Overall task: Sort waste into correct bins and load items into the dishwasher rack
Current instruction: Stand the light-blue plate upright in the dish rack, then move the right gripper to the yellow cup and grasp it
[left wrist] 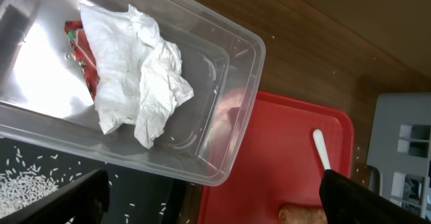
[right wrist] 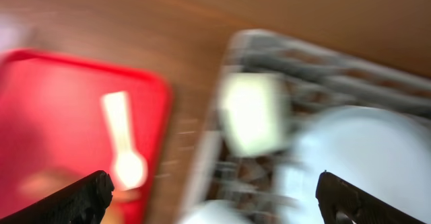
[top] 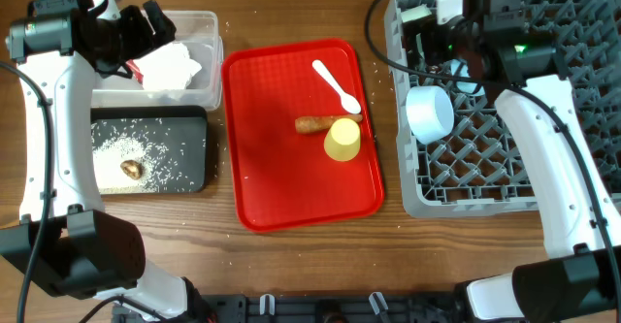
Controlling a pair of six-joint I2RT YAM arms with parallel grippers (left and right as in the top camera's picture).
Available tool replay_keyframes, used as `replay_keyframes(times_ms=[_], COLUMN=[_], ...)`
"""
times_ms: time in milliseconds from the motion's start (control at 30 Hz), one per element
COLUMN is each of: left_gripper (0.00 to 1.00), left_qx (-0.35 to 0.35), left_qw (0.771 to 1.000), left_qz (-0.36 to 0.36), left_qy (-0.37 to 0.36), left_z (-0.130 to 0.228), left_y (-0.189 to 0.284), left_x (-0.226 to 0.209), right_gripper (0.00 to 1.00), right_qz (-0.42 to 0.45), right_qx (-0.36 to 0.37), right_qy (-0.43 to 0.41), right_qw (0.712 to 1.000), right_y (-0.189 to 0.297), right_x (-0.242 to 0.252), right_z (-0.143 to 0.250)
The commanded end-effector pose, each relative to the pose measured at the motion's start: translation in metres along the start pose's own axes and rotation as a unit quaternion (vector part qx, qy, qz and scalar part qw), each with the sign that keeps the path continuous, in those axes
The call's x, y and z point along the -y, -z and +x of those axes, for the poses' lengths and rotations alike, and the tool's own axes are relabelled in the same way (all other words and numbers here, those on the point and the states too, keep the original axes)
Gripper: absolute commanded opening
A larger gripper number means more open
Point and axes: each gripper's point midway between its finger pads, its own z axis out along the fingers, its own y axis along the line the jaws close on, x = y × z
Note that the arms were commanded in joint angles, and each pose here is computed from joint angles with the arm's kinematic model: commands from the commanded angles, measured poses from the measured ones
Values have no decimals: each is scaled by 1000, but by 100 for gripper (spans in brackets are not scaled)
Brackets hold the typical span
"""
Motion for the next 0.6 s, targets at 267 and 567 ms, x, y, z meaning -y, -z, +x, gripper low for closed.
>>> replay_keyframes(times_ms=[267,567], left_gripper=[100,100], left_qx=[-72,-146], left_qw=[990,931], left_qz=[93,78], left_qy=[-77,-325], left_z=[46,168], left_y=[-27,-96], left_x=[76,191], right_gripper=[94,88], right_qz=[-248,-145], right_qx=[16,12], right_qy=[-19,-126], right_qw=[968,981], right_y=[0,15], right_x=[-85,-14], right_z=[-8,-2])
